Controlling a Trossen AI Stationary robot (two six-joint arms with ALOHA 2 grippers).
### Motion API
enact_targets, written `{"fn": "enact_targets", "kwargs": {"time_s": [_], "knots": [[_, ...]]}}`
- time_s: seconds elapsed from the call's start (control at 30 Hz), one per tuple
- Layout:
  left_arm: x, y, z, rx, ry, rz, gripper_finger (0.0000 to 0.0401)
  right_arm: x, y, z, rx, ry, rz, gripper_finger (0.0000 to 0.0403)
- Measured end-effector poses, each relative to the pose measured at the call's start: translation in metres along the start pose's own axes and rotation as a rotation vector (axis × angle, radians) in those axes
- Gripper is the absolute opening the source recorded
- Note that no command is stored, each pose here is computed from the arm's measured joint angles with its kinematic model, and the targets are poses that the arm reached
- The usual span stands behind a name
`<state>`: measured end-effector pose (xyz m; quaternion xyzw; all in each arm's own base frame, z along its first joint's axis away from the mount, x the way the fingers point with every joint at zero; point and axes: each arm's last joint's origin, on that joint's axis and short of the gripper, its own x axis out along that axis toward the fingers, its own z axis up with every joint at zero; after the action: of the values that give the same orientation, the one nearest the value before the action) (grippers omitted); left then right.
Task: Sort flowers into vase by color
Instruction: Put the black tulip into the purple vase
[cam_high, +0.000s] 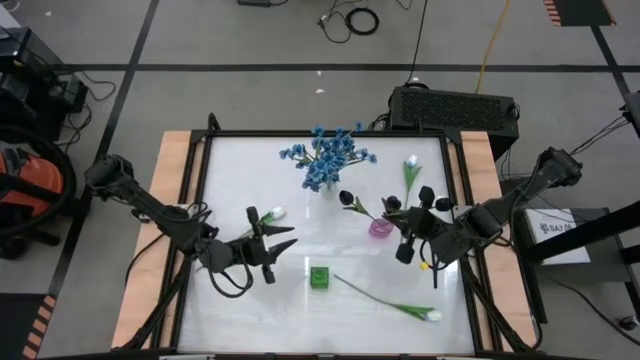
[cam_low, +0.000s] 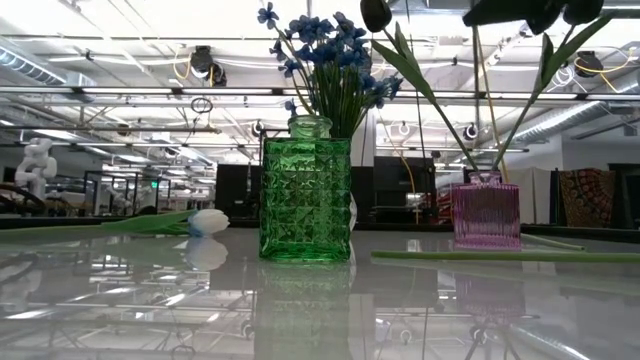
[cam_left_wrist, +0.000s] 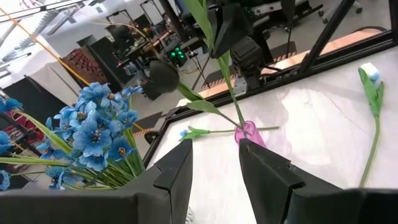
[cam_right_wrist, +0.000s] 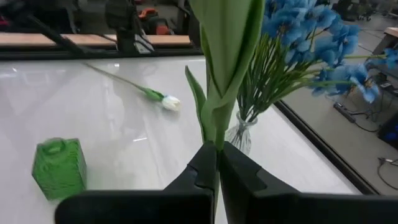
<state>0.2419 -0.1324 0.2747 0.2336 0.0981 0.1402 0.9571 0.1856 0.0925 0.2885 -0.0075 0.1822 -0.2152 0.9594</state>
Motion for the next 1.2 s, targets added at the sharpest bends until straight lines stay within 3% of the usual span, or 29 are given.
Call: {"fn": "enact_targets", "kwargs": {"time_s": [1.2], "knots": [[0.000,0.000,0.000,-0.021,0.003,-0.001,0.0139,0.021,0.001,-0.015,-0.043,0.071,-0.083,0.0002]]}}
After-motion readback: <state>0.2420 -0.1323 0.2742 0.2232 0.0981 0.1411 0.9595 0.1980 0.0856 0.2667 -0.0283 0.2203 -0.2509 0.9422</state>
